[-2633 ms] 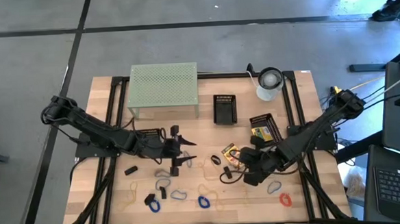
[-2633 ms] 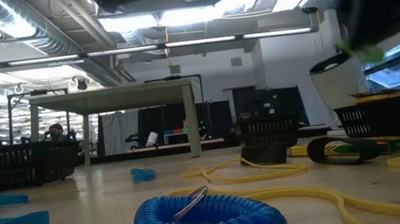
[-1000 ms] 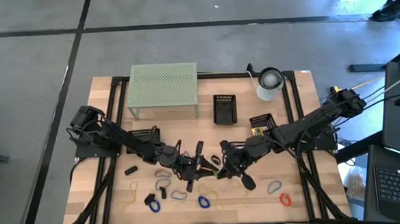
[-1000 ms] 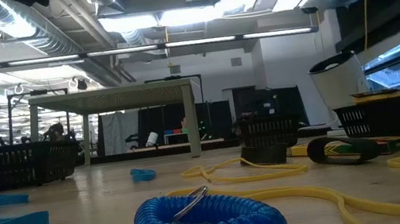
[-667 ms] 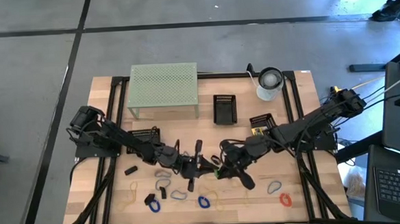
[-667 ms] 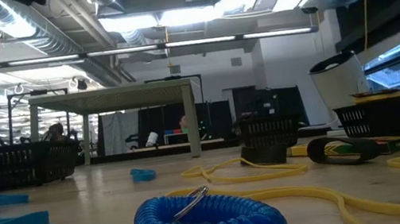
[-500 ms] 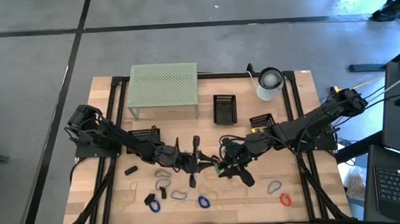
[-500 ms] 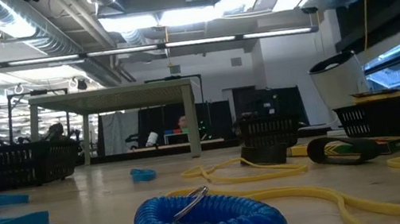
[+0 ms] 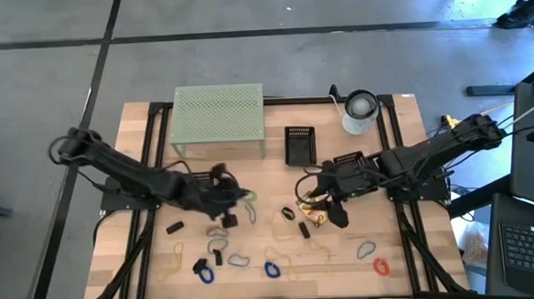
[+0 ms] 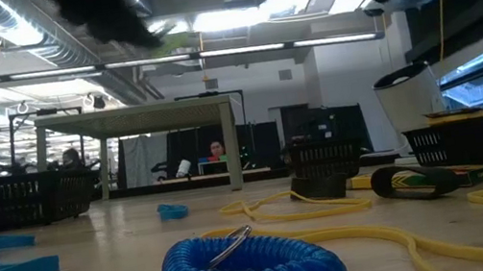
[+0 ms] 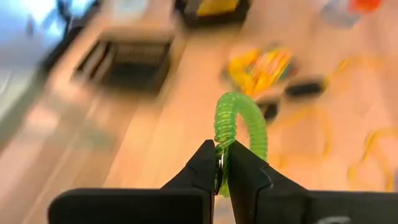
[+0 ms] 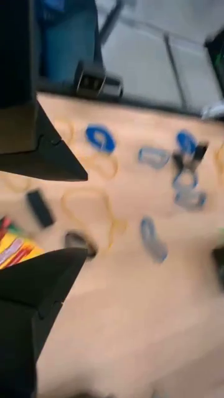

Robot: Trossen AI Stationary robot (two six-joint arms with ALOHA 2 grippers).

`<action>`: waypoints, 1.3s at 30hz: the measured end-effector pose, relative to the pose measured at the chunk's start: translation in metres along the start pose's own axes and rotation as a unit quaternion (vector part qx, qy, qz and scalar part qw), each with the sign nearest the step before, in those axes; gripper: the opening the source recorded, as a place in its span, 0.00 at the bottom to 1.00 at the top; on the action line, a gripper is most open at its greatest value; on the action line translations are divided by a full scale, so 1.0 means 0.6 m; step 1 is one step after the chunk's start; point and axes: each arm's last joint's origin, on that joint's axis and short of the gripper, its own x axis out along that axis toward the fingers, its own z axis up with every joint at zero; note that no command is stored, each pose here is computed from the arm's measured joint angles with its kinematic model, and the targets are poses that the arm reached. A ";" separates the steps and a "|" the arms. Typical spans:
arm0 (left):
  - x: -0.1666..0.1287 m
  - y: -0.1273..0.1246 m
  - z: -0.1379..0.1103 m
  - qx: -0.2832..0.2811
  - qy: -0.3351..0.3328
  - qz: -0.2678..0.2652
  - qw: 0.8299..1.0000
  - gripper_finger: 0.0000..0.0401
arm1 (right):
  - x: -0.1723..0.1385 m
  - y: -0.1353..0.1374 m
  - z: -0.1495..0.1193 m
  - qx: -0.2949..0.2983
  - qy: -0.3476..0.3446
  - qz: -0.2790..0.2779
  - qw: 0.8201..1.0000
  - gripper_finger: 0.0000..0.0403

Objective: Pick & Place Office Desk Supplies
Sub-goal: Put the green spring rubber band into the left black bin, then put the black rubber band into the top black bin

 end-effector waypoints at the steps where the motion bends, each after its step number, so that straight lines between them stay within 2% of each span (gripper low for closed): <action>1: -0.009 0.010 -0.009 -0.012 0.027 0.012 1.000 0.04 | 0.000 -0.002 -0.003 0.002 0.006 -0.011 1.000 0.45; 6: -0.041 0.049 -0.052 -0.064 0.145 0.091 0.983 0.04 | 0.000 -0.008 -0.011 0.009 0.027 -0.041 0.999 0.43; 10: -0.046 0.064 -0.081 -0.081 0.206 0.143 0.965 0.04 | 0.000 -0.008 -0.011 0.009 0.027 -0.041 0.999 0.41; 15: -0.036 0.071 -0.118 -0.091 0.240 0.167 0.952 0.06 | 0.000 -0.008 -0.011 0.008 0.028 -0.042 0.999 0.41; 20: -0.030 0.077 -0.142 -0.106 0.259 0.184 0.942 0.15 | 0.000 -0.008 -0.011 0.008 0.028 -0.042 0.999 0.41; 30: -0.031 0.076 -0.141 -0.111 0.266 0.179 0.941 0.32 | 0.000 -0.008 -0.011 0.008 0.028 -0.042 0.999 0.41; 39: -0.051 0.061 -0.069 -0.084 0.214 0.123 0.965 0.36 | 0.012 -0.008 -0.013 0.013 0.035 -0.045 0.998 0.41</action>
